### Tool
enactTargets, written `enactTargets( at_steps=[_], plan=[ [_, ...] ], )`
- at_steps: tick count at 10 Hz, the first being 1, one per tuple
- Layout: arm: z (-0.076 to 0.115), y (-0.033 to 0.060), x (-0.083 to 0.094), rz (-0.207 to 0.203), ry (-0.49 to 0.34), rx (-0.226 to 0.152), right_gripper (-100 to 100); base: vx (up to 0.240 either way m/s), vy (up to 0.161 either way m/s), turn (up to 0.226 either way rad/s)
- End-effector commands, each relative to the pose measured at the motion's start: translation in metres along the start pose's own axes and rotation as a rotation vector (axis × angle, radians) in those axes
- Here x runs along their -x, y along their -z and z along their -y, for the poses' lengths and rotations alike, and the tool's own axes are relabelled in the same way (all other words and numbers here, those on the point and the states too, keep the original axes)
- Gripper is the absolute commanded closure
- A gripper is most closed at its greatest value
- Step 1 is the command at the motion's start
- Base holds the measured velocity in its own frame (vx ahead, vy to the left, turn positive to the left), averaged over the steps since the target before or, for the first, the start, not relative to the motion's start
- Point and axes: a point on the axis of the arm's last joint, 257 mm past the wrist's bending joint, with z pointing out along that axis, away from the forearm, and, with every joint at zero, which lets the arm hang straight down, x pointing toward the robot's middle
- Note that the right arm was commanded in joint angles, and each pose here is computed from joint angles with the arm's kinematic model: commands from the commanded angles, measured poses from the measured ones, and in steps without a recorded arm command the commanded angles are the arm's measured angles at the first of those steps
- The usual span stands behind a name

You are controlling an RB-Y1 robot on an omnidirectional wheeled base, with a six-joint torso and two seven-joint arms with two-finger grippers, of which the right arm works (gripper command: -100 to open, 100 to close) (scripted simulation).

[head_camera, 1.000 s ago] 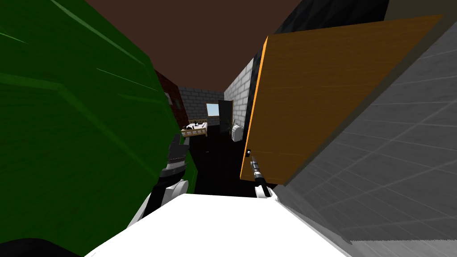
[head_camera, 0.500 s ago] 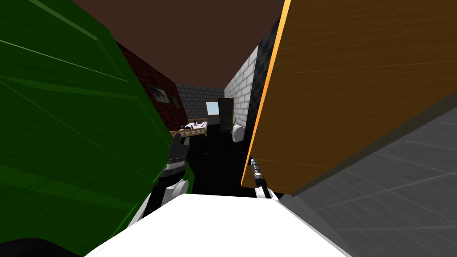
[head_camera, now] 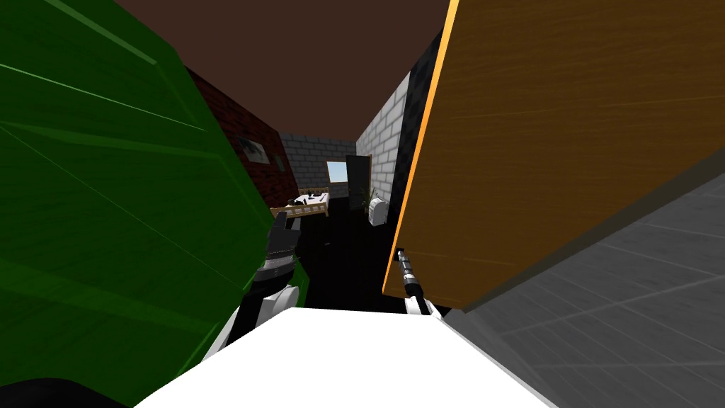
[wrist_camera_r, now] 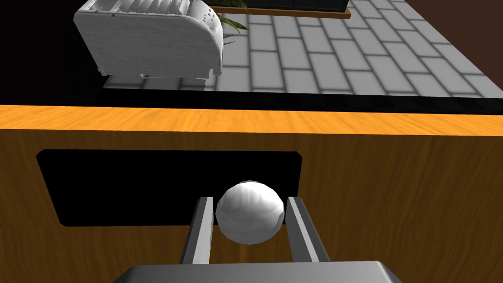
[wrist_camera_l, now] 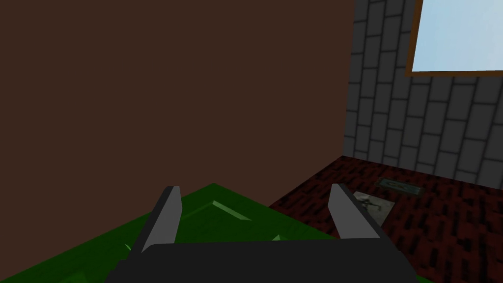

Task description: Push the door open

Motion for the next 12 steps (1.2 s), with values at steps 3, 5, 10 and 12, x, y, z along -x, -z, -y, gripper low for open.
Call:
enactTargets(
  at_steps=[3, 5, 10, 12],
  plan=[
    [0.001, 0.0014, 0.009, 0.019, 0.001, -0.004, 100, 0.029, 0.003, -0.012],
    [0.001, 0.0017, 0.016, 0.036, 0.003, -0.004, 100, 0.161, 0.03, -0.032],
    [0.001, 0.0039, 0.044, 0.1, 0.006, -0.006, 100, 0.202, 0.039, -0.043],
    [0.0, 0.0057, 0.059, 0.136, 0.007, -0.006, 100, 0.238, 0.029, -0.066]
  ],
)
